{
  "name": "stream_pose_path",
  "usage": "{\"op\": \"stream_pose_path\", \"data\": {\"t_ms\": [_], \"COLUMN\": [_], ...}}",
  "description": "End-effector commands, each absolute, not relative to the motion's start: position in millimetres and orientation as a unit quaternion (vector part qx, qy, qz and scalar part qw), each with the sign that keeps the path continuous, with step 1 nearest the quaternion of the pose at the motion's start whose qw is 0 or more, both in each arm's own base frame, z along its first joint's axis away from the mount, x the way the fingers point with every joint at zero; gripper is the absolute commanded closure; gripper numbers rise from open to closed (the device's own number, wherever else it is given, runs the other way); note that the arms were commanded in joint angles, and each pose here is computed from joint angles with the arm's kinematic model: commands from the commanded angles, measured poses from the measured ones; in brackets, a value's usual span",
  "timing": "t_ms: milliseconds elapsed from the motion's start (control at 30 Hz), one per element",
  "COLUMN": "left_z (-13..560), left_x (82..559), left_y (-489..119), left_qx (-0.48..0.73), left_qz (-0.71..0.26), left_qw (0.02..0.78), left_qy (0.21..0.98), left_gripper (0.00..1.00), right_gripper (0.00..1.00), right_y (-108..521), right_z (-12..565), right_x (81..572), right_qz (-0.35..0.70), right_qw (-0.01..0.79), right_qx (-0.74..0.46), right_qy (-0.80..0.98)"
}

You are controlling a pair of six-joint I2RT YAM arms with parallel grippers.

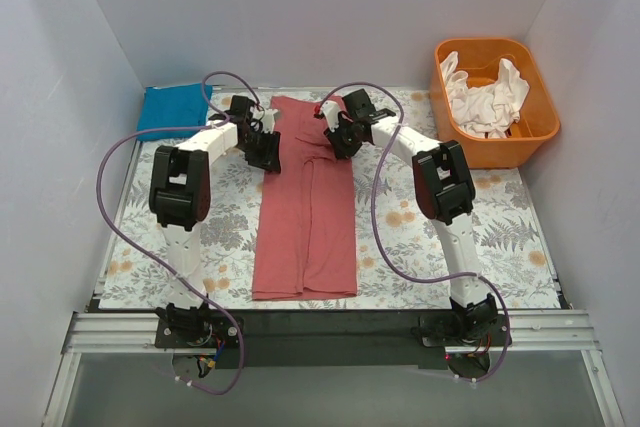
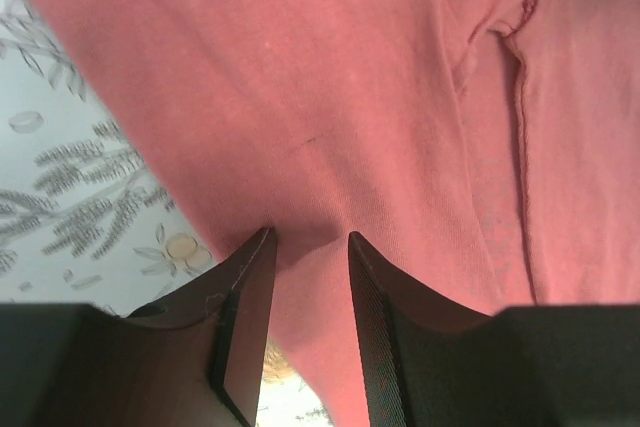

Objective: Fold and stack the t-shirts
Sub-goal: Fold the tshirt

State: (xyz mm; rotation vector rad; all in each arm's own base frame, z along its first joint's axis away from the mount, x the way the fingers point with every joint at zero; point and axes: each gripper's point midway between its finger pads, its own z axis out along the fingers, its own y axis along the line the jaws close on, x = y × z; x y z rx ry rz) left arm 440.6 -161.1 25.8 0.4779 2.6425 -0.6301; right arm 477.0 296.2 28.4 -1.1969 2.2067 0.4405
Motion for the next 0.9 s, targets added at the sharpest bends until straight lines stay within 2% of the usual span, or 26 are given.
{"op": "stream_pose_path", "data": {"t_ms": [0, 400, 567, 667, 700, 867], "left_z": [20, 3, 17, 47, 72, 177], "left_x": [465, 510, 515, 521, 523, 539], "left_y": [-154, -150, -157, -168, -173, -184], "left_qx": [0.158, 0.141, 0.141, 0.159, 0.171, 0.211], "left_qz": [-0.199, -0.176, -0.196, -0.225, -0.239, -0.257], "left_qw": [0.213, 0.226, 0.239, 0.27, 0.292, 0.401], "left_qy": [0.943, 0.948, 0.941, 0.922, 0.91, 0.854], "left_gripper": [0.66, 0.66, 0.62, 0.54, 0.52, 0.31], "right_gripper": [0.78, 0.78, 0.73, 0.65, 0.58, 0.38], "right_y": [288, 284, 284, 296, 300, 322], "right_z": [19, 20, 32, 71, 100, 219], "right_x": [511, 556, 565, 569, 571, 565], "right_qz": [0.117, 0.084, 0.076, 0.098, 0.104, 0.132], "right_qw": [0.32, 0.364, 0.381, 0.415, 0.438, 0.541], "right_qx": [-0.432, -0.416, -0.411, -0.419, -0.421, -0.435], "right_qy": [0.835, 0.829, 0.825, 0.801, 0.787, 0.707]}}
